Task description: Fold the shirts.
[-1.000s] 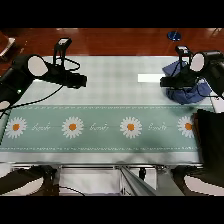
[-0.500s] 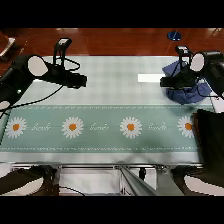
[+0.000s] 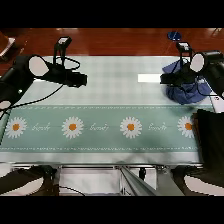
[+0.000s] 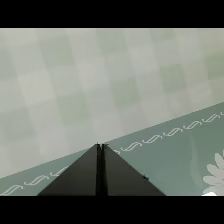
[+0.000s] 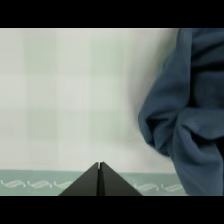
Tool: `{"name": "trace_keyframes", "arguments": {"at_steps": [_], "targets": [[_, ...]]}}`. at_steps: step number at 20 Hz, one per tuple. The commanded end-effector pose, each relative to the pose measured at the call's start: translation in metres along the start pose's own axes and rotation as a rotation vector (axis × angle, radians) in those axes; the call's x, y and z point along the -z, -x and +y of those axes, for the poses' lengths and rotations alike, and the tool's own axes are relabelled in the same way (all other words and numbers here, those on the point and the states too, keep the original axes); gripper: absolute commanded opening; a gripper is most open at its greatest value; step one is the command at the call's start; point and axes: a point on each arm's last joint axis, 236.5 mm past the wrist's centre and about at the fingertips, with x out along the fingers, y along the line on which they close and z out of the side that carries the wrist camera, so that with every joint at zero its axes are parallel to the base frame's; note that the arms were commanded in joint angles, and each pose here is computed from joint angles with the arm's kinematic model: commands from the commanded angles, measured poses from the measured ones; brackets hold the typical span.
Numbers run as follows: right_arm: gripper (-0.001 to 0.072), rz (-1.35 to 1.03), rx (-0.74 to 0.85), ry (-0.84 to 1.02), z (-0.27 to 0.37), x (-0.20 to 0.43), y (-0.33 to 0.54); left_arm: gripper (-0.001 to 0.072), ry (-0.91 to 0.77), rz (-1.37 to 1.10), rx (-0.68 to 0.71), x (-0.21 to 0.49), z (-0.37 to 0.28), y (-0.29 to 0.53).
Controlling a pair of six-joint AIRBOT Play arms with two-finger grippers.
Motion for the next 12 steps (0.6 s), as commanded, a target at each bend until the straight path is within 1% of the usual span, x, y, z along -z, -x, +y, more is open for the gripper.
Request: {"name": "trace_keyframes", "arguments": {"at_steps": [1,2,3,4,6,7,8,10,11,12], "targets": [[0.0025,-0.118,-0.014,0.007,0.003,-0.028,0.001,0.0018,0.005,-0.063,-0.005,-0.016,0.003,-0.007],[0.0075,-0.160,-0.001,0.021,0.001,-0.038,0.002,0.0076,0.003,-0.084,-0.008,-0.021,0.005,-0.011],[0.0294,-0.203,0.026,0.042,-0.005,-0.048,0.004,0.0249,0.006,-0.101,-0.011,-0.026,0.007,-0.015],[0.0404,-0.237,0.041,0.059,-0.008,-0.056,0.006,0.0505,0.006,-0.110,-0.016,-0.028,0.009,-0.018],[0.0407,-0.317,0.115,0.120,-0.023,-0.075,0.013,0.0511,-0.040,-0.119,-0.075,-0.031,0.024,-0.017],[0.0407,-0.349,0.162,0.121,-0.037,-0.084,0.017,0.0511,-0.056,-0.108,-0.109,-0.032,0.035,-0.012],[0.0407,-0.370,0.196,0.089,-0.054,-0.091,0.023,0.0511,-0.061,-0.082,-0.146,-0.030,0.049,-0.005],[0.0407,-0.397,0.235,-0.043,-0.098,-0.097,0.030,0.0511,-0.021,-0.025,-0.186,-0.022,0.074,0.012],[0.0407,-0.396,0.251,-0.117,-0.121,-0.095,0.028,0.0511,0.005,0.001,-0.193,-0.014,0.082,0.019],[0.0406,-0.375,0.257,-0.189,-0.142,-0.088,0.020,0.0511,0.041,0.031,-0.167,-0.002,0.079,0.024]]}}
